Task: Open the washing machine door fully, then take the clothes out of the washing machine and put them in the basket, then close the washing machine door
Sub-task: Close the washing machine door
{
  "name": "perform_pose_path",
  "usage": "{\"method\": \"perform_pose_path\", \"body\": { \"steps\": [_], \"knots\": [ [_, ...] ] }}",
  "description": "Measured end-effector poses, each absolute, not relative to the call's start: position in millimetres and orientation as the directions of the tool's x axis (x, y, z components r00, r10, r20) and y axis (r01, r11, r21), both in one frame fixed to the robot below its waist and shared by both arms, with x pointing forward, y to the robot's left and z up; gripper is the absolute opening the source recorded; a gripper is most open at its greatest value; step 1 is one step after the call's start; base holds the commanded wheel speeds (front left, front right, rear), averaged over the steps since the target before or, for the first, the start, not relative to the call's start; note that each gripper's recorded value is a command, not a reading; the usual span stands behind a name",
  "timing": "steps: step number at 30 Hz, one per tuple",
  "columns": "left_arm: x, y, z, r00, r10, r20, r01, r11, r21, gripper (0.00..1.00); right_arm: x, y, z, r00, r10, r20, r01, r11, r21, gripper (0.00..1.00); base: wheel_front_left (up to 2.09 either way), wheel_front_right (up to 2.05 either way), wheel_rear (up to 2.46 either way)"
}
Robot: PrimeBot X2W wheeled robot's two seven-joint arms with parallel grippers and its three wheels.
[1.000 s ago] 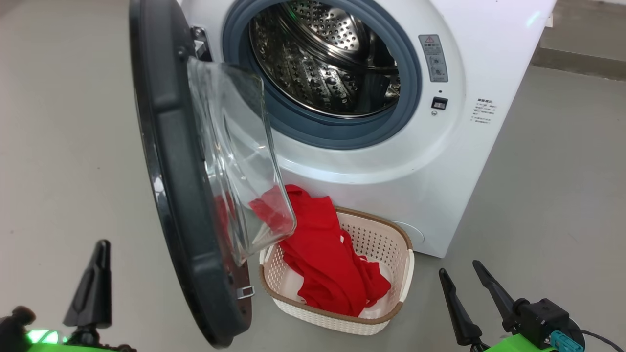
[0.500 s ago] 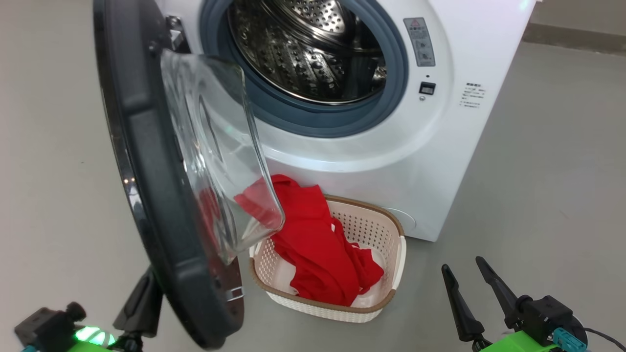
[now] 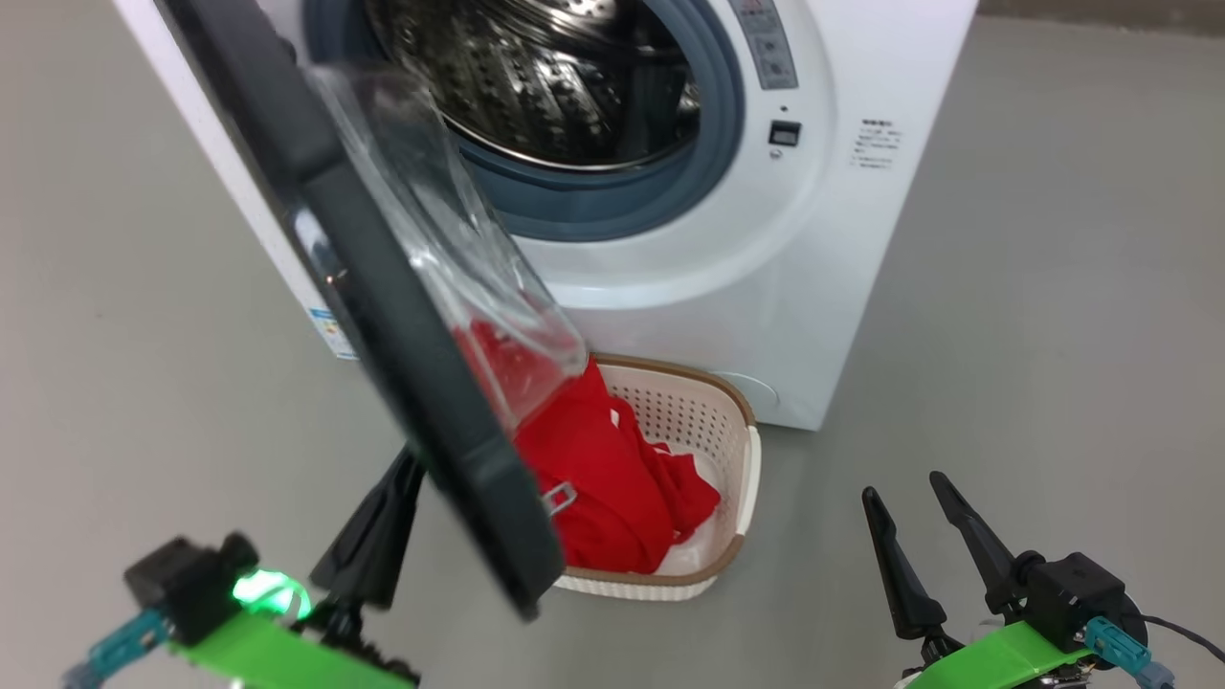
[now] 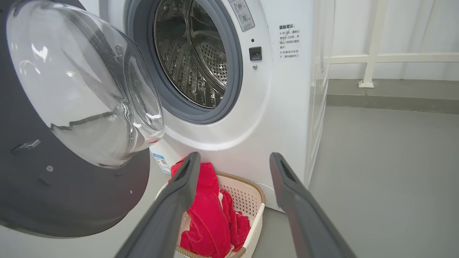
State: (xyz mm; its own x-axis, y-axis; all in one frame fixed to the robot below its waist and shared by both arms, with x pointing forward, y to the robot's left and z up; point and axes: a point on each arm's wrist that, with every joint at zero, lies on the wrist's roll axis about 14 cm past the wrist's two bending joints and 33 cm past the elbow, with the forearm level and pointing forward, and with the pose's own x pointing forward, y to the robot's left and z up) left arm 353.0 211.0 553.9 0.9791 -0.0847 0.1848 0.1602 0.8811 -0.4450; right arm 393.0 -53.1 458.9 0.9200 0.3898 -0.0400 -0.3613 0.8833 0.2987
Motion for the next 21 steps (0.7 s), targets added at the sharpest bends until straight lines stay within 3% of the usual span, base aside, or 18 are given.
{"method": "perform_pose_path", "body": {
  "steps": [21],
  "knots": [
    [501.9,144.1,572.6,0.934,-0.264,0.240,0.344,0.841,-0.416,0.00,423.9,-119.8,445.4,0.981,0.187,-0.055,-0.157,0.924,0.348,1.00,0.00,0.00,0.00]
  ]
}}
